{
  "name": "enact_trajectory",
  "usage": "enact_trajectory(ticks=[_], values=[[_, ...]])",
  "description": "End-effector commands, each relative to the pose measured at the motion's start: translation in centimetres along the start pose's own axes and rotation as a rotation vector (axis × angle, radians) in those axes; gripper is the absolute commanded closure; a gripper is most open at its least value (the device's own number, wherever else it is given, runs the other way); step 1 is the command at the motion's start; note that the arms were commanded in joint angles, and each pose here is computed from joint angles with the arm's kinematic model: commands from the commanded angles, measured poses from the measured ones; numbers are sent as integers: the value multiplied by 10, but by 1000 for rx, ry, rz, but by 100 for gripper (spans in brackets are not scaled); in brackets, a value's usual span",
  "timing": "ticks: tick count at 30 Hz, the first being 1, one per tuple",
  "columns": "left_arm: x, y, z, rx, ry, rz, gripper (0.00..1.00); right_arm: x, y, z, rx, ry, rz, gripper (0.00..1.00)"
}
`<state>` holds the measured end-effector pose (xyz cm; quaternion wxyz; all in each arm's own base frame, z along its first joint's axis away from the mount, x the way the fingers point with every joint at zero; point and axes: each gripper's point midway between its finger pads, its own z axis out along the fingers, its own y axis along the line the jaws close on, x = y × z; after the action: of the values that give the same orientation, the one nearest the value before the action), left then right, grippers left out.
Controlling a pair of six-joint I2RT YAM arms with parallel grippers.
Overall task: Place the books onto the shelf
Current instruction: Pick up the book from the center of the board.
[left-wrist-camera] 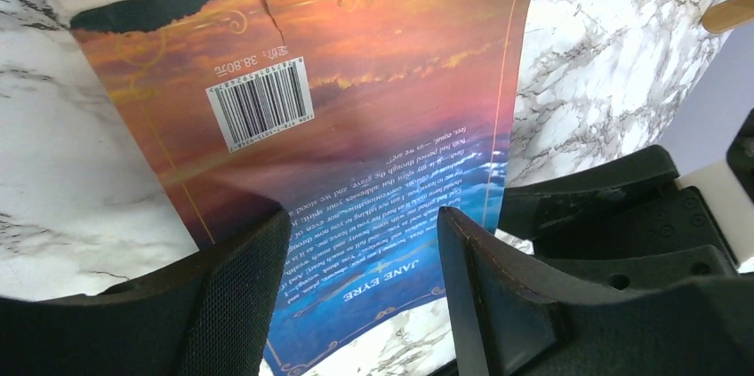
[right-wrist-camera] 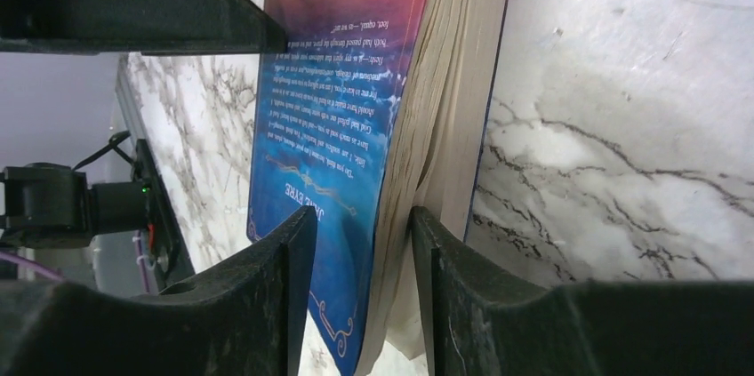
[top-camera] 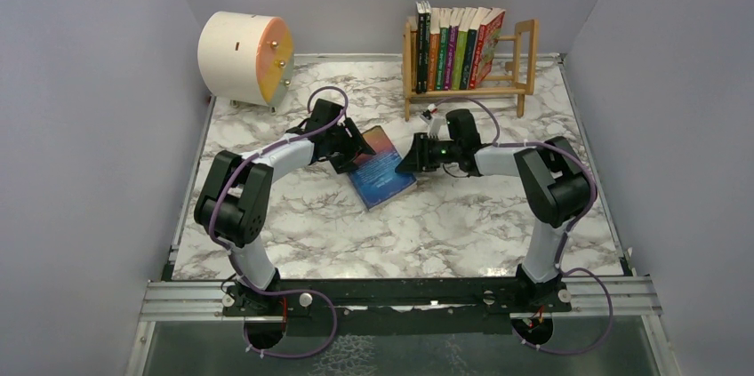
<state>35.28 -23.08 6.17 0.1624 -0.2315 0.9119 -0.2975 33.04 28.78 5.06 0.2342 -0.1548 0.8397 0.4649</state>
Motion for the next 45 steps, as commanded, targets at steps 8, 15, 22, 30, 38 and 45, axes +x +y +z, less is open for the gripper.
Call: enact_trajectory(ticks=[8,15,22,30,38,45], values=[[16,43,20,-127,39,-23,45,27,19,-1,-96,57,72,98],[-24,4,-3,-100,-88,53,44,-10,15,-12,39,30,-92,99],[-71,-51,-35,12,-165,68,44,-60,17,-32,211,0,-252,99],[-93,-100,-55,83,-172,98,44,-92,34,-31,316,-3,-385,99],[-84,-102,-52,70,-125,129,44,-87,54,-4,404,26,-515,99],[-73,-91,-50,22,-88,154,44,-84,62,6,483,11,-585,99]])
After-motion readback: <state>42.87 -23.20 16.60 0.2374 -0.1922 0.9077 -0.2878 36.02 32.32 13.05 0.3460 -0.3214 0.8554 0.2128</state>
